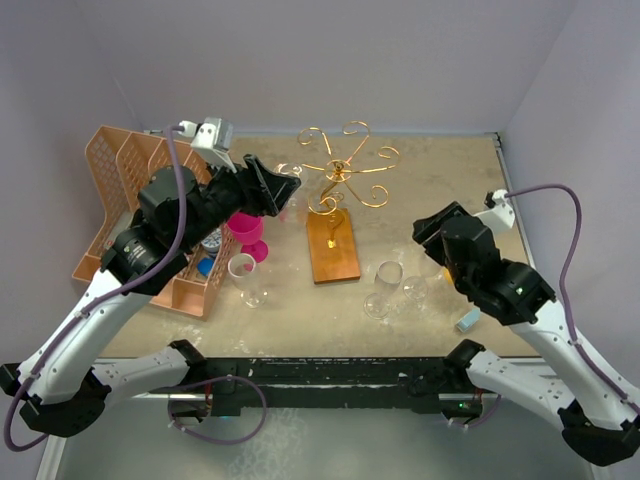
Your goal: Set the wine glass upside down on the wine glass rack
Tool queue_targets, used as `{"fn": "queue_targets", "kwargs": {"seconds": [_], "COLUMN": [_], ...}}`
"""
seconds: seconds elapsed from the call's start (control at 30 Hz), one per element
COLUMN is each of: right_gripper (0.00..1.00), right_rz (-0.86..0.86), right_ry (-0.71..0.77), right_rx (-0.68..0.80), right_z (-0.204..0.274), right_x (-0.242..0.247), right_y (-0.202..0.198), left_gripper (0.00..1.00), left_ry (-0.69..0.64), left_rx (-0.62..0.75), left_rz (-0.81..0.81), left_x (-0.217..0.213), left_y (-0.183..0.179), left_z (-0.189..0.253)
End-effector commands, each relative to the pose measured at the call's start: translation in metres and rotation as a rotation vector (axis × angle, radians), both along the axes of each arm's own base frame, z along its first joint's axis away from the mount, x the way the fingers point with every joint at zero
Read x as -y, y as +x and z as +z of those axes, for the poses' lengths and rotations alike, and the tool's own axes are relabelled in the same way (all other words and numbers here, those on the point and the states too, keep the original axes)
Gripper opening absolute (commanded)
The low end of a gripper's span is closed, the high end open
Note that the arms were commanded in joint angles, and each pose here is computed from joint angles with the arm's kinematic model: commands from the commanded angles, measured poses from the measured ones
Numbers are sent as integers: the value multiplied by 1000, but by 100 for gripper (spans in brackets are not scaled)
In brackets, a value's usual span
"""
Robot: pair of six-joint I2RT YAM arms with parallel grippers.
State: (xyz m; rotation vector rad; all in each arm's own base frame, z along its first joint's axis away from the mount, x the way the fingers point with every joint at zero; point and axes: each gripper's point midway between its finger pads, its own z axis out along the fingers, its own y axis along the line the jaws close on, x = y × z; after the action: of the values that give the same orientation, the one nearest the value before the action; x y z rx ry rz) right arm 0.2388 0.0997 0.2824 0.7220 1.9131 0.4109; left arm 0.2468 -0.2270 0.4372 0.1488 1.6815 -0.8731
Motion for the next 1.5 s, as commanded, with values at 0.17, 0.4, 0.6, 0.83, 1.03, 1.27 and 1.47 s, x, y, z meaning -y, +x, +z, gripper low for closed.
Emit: {"fn": "queue_targets", "kwargs": {"seconds": [0.17,0.4,0.6,0.83,1.03,1.27,1.47], "right_gripper": [53,48,44,44,37,28,7], "right_rz": [-125,-132,-151,-166,-185,-203,-210], "right_ry": [-38,25,52,33,40,18,3], "right_rx": [-7,-72,-80,-68,-87,-116,-114], "right_z": [-18,-45,-47,-43,-54,-68,-68], "right_x": [19,9,6,9,8,8,9], "right_y": [4,2,4,7,8,10,11], "left_gripper": [62,62,62,62,62,62,62], "left_ry": [-26,-36,-45,-43,-47,-52,-67], "left_rx": [67,69,80,80,91,103,117], "left_rz": [14,29,39,47,57,59,50], "left_x": [-4,-6,-10,-13,-16,-17,-15], "left_y": [1,2,0,0,-1,-2,-2], "left_z": [17,19,23,23,27,31,37]}}
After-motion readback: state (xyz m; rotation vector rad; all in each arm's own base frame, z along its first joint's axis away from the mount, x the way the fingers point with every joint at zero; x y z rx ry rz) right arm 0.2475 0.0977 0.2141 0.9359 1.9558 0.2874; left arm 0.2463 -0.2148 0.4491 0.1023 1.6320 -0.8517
